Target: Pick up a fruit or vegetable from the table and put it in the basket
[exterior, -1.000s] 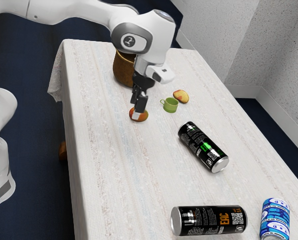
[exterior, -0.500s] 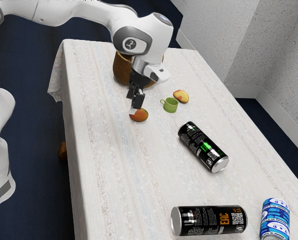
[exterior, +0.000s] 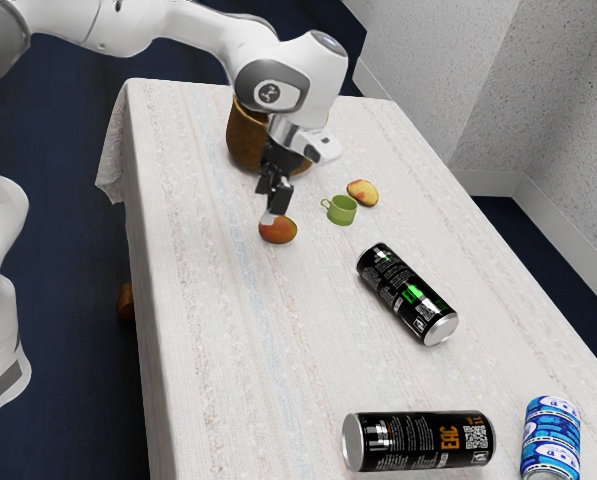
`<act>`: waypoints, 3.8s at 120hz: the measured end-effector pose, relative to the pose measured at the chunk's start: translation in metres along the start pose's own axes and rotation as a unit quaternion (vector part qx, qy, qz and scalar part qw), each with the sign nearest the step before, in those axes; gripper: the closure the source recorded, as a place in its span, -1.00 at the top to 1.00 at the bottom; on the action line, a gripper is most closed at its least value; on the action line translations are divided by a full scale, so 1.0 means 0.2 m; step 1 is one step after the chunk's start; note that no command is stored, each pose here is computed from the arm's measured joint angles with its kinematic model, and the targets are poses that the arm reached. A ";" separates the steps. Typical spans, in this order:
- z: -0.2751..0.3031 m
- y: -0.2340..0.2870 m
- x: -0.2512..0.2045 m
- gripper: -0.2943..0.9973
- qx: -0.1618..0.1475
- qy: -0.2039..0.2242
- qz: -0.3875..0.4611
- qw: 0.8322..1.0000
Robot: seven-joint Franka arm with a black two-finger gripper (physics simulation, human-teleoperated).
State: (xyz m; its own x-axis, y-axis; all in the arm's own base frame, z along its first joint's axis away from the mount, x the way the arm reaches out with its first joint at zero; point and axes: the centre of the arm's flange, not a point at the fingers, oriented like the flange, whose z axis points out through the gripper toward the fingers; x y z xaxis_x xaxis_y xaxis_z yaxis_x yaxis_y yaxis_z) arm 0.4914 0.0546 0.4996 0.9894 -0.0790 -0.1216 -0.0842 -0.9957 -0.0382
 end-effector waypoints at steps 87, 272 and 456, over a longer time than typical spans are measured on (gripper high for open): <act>0.06 -0.04 0.06 0.54 -0.013 0.012 0.048 0.999; 0.20 -0.17 0.18 0.54 -0.014 0.026 0.094 0.995; 0.34 -0.20 0.25 0.54 -0.015 0.016 0.102 0.995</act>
State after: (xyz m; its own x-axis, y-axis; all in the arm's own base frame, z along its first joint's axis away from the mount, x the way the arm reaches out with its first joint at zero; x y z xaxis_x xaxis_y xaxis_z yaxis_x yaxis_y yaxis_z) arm 0.5356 0.0941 0.4268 0.9552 -0.2809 -0.0928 -0.2809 -0.9596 0.0132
